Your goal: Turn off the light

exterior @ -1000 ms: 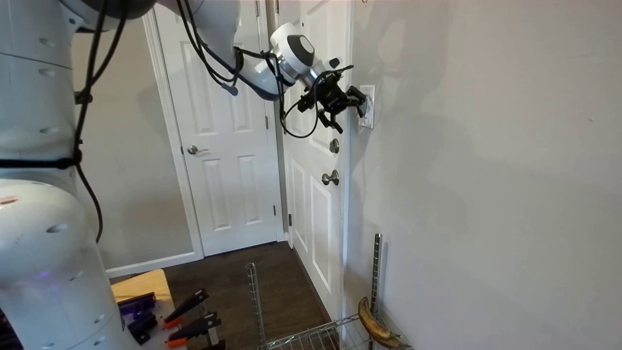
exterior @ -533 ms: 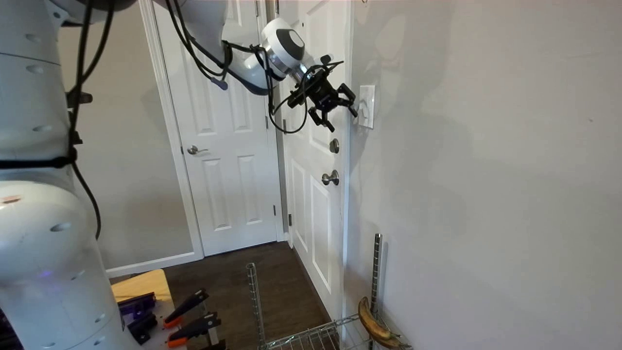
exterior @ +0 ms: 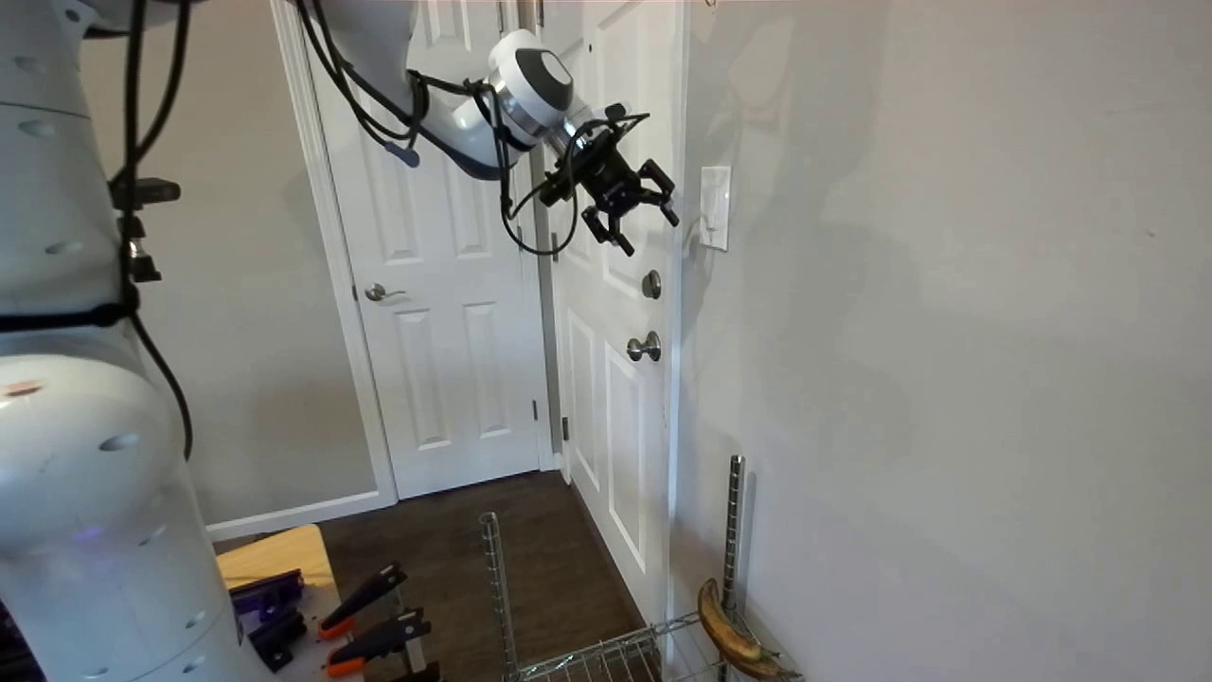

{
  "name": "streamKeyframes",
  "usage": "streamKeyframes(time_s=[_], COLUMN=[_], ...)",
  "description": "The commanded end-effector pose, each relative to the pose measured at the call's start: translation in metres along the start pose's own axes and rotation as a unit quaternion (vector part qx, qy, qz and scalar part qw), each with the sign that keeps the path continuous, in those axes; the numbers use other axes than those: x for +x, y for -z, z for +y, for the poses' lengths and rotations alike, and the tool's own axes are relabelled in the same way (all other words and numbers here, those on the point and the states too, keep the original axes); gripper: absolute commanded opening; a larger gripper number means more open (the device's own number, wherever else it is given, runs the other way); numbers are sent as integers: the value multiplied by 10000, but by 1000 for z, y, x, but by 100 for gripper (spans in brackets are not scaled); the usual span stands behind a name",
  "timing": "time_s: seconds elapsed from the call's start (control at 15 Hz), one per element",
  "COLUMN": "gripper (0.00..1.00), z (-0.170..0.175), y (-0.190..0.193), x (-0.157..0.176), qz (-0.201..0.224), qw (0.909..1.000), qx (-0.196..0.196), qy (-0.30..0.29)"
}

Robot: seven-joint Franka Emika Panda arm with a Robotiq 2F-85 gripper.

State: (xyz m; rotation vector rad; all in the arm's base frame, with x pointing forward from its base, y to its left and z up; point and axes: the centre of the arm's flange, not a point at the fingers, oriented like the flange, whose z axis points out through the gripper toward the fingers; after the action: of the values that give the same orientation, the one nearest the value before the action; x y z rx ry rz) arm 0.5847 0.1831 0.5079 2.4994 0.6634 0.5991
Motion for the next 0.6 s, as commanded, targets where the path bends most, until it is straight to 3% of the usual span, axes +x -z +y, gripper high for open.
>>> streamKeyframes(time_s=[0.0,0.53], gripper=[100,100], z=[0,15], y=[8,-5], x=[-13,-1], qz=[-38,60], qw=[10000,10000], qx=[4,-64], qy=[-64,45])
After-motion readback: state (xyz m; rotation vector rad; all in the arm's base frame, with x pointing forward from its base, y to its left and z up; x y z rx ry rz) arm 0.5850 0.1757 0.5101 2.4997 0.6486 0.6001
